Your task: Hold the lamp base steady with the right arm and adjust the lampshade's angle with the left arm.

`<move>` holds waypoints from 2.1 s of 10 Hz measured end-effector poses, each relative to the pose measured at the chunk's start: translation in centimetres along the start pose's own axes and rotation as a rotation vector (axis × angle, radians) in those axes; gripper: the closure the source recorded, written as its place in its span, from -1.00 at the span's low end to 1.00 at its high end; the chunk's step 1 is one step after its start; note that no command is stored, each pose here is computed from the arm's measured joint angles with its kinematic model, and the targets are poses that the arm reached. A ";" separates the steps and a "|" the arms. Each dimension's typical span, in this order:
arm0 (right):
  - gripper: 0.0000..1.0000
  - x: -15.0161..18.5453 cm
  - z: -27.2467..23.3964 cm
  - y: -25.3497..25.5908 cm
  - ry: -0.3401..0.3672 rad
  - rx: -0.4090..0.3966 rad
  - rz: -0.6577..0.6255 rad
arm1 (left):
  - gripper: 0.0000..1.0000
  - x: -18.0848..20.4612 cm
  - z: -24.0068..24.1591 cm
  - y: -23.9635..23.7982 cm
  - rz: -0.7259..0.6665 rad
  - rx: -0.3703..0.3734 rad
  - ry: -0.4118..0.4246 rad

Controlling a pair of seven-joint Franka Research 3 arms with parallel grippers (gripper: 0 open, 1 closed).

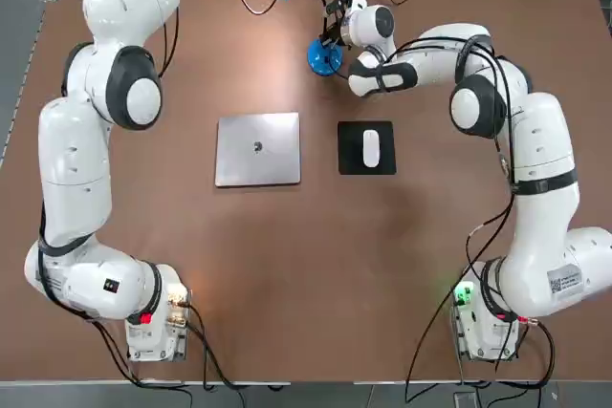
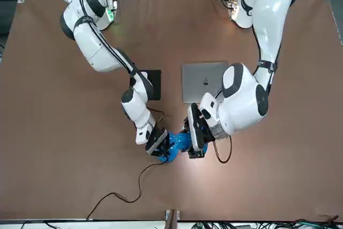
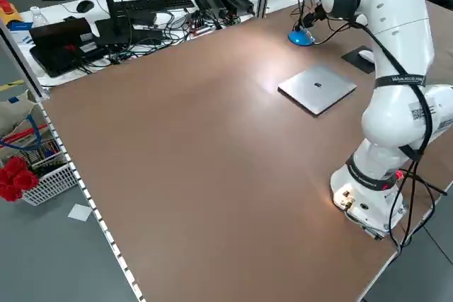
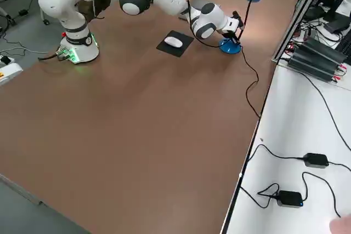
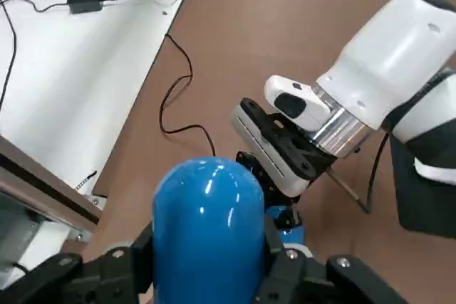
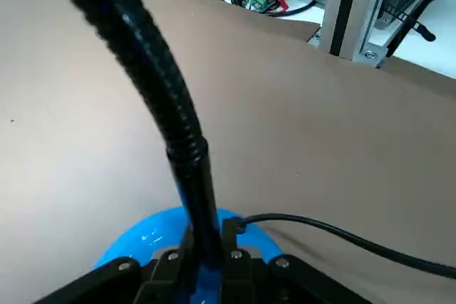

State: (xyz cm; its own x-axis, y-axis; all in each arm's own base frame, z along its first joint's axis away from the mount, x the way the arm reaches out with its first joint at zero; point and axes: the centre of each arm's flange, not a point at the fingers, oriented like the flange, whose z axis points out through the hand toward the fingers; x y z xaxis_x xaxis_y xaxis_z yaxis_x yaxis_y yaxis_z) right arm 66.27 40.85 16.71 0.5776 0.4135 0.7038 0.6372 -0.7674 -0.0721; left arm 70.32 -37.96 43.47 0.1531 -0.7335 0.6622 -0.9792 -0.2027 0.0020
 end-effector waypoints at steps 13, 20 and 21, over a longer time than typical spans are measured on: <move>0.70 -0.4 -0.1 0.0 0.021 0.002 -0.008 | -0.13 -1.0 0.2 -0.5 -0.528 -0.054 0.028; 0.70 -0.5 -0.1 0.0 0.025 0.002 -0.014 | -0.13 -1.2 0.2 -0.2 -0.743 -0.089 -0.008; 0.70 -0.5 -0.1 0.0 0.025 0.002 -0.015 | -0.13 -1.2 0.2 -0.2 -0.746 -0.090 -0.009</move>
State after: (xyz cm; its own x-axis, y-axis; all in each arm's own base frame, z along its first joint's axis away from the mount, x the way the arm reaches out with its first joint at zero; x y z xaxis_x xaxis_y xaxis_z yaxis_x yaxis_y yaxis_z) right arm 65.94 40.65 16.44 0.5550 0.4127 0.7222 0.6466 -0.7603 -0.0624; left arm 70.38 -37.10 42.52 0.7808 -0.4276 0.4555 -0.6225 -0.5943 0.5092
